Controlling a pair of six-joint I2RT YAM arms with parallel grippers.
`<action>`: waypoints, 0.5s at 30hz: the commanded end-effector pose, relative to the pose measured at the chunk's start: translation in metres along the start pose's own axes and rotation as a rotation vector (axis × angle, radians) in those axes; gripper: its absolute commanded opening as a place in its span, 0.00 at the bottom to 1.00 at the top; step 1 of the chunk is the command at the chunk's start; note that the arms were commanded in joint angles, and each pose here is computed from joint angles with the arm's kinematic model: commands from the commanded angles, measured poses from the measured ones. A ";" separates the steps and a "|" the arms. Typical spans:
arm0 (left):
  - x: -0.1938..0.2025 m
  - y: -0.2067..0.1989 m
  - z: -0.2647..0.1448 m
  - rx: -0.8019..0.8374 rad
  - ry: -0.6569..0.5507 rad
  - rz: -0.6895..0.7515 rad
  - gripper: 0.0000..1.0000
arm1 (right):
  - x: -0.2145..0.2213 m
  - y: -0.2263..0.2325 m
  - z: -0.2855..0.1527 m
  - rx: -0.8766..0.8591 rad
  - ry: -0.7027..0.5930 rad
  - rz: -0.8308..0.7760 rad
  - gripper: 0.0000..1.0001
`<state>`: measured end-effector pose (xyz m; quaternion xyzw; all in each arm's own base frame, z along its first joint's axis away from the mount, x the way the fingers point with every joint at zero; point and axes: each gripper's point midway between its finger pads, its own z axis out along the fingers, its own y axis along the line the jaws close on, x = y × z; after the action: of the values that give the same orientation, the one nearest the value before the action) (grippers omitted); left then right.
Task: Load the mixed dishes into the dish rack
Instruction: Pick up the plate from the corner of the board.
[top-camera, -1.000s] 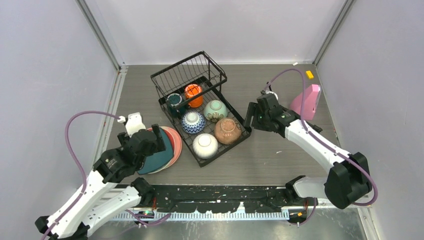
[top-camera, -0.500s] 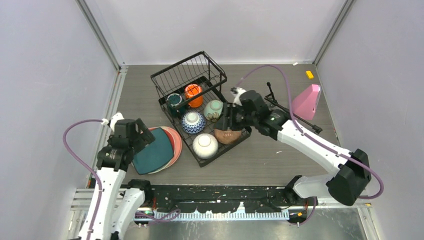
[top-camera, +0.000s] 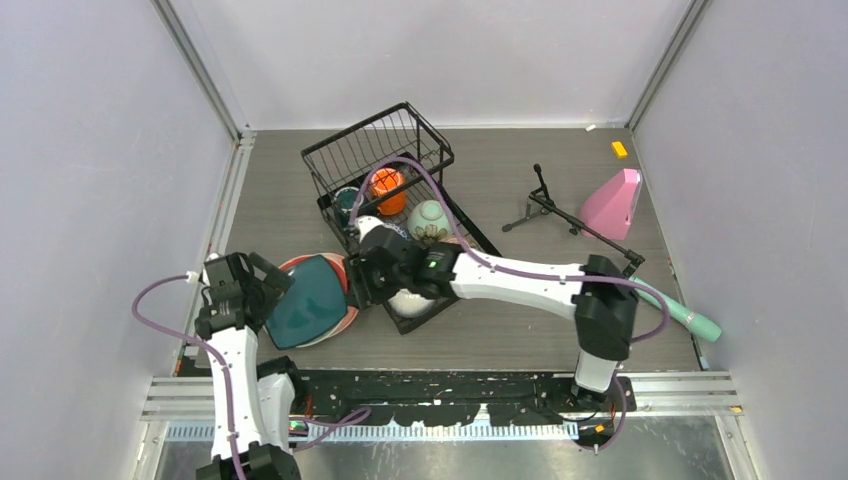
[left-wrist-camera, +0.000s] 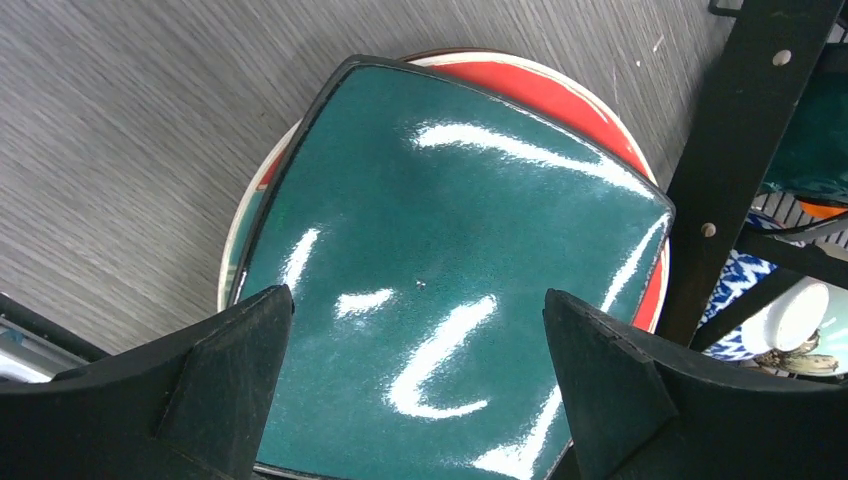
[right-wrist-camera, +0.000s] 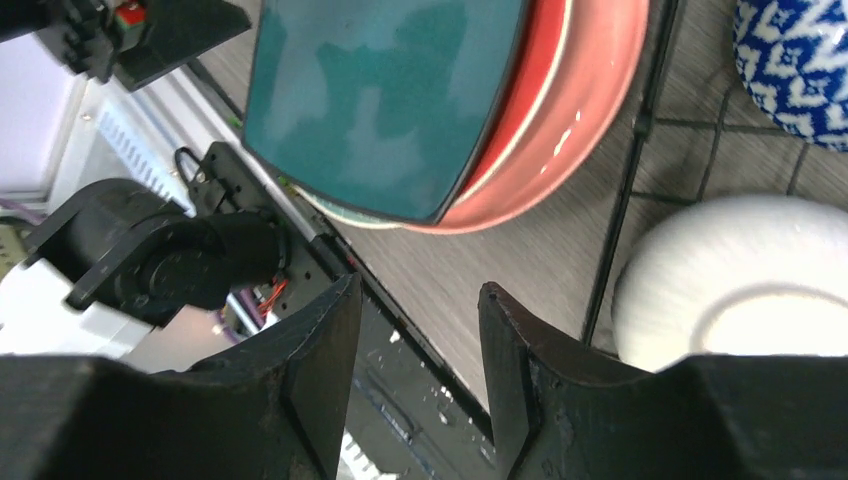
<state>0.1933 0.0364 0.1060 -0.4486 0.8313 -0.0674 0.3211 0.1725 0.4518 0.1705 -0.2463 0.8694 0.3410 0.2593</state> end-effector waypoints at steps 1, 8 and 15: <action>-0.024 0.005 -0.001 -0.021 -0.144 -0.064 1.00 | -0.031 0.015 0.019 0.048 -0.114 -0.075 0.52; -0.023 0.017 0.016 -0.064 -0.170 -0.107 1.00 | -0.029 0.017 0.052 0.094 -0.122 -0.084 0.51; -0.009 0.013 0.032 -0.013 -0.128 -0.090 1.00 | -0.036 0.013 0.073 0.138 -0.141 -0.095 0.49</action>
<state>0.1980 0.0556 0.0837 -0.4937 0.7936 -0.0377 0.3536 0.1944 0.4981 0.1253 -0.2567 0.8765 0.2714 0.3035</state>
